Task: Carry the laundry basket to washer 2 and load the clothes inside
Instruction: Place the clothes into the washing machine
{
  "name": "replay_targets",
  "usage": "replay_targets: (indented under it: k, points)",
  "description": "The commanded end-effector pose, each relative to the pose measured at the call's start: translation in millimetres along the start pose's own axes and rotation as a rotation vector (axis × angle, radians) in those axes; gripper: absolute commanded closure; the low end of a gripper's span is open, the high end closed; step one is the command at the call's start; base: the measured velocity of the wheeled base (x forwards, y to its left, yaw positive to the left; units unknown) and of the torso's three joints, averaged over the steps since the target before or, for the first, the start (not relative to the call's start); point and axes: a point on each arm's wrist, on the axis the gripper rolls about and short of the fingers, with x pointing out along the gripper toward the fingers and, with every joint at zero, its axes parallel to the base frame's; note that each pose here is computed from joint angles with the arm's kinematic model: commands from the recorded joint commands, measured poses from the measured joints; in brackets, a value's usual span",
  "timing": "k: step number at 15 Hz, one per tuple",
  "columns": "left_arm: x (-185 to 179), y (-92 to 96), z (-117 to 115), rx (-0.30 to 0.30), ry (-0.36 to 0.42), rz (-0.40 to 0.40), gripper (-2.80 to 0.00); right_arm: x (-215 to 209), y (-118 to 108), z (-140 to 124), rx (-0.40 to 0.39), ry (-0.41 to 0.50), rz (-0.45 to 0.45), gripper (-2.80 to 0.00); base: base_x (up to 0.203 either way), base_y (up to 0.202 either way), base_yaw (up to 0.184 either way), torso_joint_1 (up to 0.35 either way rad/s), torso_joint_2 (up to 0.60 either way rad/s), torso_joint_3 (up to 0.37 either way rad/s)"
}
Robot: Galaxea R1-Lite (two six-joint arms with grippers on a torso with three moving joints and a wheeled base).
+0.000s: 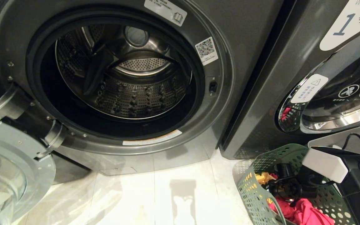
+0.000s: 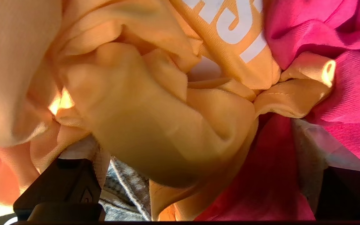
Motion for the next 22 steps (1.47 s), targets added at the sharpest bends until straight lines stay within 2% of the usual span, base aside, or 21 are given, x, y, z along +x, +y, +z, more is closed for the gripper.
replay_targets:
  k: [1, 9, 13, 18, 22]
  points:
    - [2, 0.2, -11, 0.0, 0.041, 0.003, 0.0, 5, -1, -5, 0.004, 0.017, 0.007, 0.0, 0.0, 0.0, 0.0, 0.0, 0.0, 0.0]
    - [2, 0.2, -11, 0.0, 0.039, 0.003, 0.0, 3, -5, -7, 0.007, 0.054, -0.007, 0.0, 0.0, 0.0, 0.0, 0.0, 0.0, 0.0]
    - [2, 0.3, -11, 0.0, 0.039, 0.002, 0.0, -17, -9, 5, 0.015, 0.086, -0.023, 0.0, 0.0, 0.0, 0.0, 0.0, 0.0, 0.0]
    - [2, 0.3, -11, 0.0, 0.039, 0.001, 0.0, -90, -15, 22, 0.031, 0.14, 0.002, 0.0, 0.0, 0.0, 0.0, 0.0, 0.0, 0.0]
    - [2, 0.2, -11, 0.0, 0.04, 0.003, 0.0, -170, -25, 13, 0.032, 0.144, 0.029, 0.0, 0.0, 0.0, 0.0, 0.0, 0.0, 0.0]
